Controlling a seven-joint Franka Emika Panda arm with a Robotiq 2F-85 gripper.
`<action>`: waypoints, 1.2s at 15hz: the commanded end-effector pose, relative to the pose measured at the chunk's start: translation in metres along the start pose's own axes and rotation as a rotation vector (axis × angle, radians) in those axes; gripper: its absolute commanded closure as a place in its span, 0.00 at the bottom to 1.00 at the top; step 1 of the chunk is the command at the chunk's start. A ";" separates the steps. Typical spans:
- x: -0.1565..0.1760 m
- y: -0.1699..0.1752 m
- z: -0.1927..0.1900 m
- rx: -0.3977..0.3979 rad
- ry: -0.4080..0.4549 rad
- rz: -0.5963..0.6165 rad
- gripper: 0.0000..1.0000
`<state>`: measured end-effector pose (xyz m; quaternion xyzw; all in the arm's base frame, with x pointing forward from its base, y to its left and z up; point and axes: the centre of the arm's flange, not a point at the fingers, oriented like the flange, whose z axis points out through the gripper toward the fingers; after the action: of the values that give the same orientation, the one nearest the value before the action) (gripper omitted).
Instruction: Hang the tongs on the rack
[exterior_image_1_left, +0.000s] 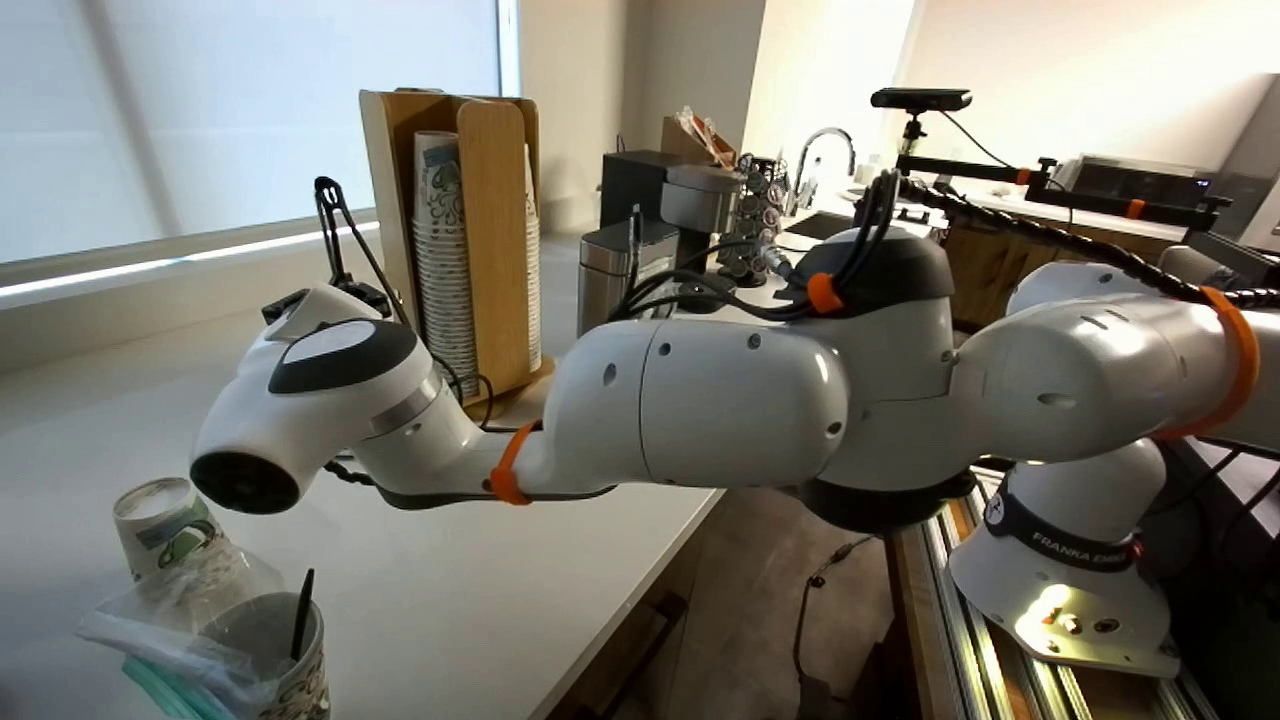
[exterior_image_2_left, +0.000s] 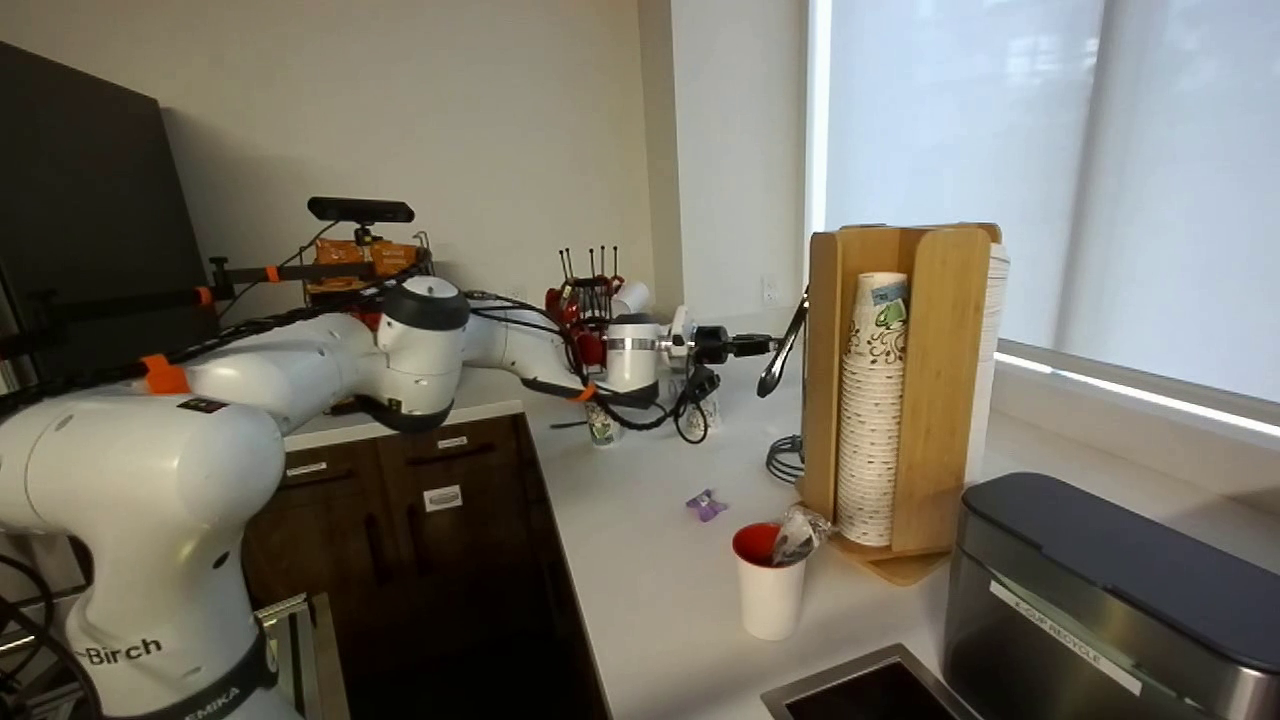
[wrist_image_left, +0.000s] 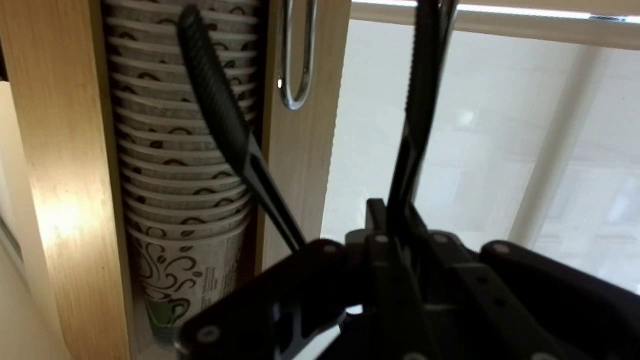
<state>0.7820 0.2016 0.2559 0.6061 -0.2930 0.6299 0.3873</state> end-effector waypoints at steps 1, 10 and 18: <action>-0.006 -0.015 -0.007 -0.003 0.040 -0.008 0.98; -0.011 -0.012 -0.005 0.014 0.021 0.029 0.98; -0.011 -0.016 -0.008 0.017 0.046 0.005 0.98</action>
<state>0.7817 0.2081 0.2485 0.6008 -0.2845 0.6377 0.3892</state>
